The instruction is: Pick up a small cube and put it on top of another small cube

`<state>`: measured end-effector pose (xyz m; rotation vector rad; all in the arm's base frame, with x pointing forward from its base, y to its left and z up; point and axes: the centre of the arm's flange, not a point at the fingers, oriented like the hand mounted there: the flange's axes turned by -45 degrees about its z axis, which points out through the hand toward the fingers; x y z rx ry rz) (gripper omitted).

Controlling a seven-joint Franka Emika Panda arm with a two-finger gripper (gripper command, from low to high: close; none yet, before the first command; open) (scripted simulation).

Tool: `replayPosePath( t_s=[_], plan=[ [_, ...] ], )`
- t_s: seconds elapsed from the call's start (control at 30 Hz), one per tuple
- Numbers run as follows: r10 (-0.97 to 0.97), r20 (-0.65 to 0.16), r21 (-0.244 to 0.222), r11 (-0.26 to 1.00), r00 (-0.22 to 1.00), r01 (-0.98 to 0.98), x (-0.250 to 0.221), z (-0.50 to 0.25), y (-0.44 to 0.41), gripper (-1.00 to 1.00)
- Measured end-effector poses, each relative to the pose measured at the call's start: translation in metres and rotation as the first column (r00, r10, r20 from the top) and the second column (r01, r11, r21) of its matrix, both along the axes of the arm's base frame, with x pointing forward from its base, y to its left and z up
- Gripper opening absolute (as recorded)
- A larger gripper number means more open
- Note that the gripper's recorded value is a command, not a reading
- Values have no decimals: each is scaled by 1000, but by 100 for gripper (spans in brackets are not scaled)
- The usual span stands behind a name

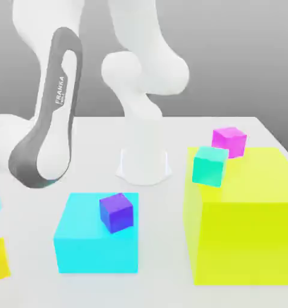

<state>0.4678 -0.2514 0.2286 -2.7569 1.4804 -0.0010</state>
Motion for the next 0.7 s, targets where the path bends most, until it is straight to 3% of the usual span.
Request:
replayPosePath(
  t_s=[0.17, 0.37, 0.7],
  plan=[
    [337, 12, 12, 941, 941, -337, 22, 65, 100, -100],
    [687, 21, 13, 727, 727, -687, 9, 136, 216, -100],
    [989, 5, -6, 151, 151, -989, -86, 229, 363, -100]
  ],
)
